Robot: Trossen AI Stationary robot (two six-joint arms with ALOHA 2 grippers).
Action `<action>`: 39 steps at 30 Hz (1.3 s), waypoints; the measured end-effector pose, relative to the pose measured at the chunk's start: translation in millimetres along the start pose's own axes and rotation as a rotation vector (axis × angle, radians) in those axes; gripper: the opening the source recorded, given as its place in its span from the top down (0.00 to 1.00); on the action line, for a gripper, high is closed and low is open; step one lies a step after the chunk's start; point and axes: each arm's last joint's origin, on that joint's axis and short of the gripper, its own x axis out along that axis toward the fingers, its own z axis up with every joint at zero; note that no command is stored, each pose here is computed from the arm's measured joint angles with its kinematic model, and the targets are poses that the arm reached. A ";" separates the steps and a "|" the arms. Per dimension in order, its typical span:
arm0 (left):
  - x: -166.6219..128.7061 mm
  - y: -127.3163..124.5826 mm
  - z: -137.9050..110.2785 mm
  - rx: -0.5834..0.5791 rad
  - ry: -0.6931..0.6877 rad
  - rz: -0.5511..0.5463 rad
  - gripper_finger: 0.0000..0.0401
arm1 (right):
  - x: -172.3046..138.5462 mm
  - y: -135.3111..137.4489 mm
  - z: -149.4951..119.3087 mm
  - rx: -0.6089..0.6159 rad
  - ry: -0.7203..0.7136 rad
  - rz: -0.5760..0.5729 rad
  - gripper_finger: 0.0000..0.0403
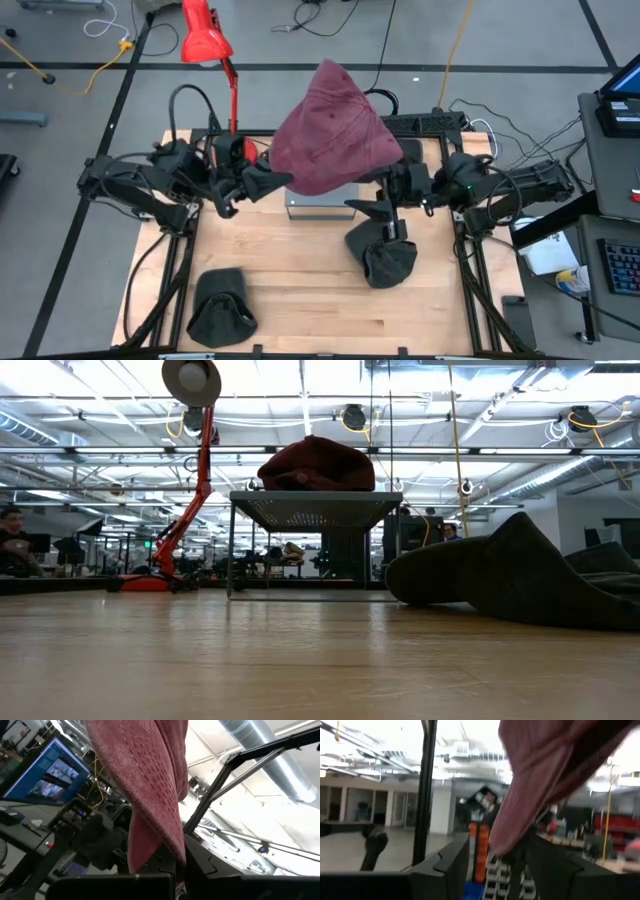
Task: Pick & Place hat
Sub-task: Stack the red cap on top of the red caps on the shelf
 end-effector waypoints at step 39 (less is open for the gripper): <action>-101.6 -31.1 49.4 -0.210 0.382 0.036 0.98 | -4.8 1.1 -20.0 -0.185 0.238 0.006 0.52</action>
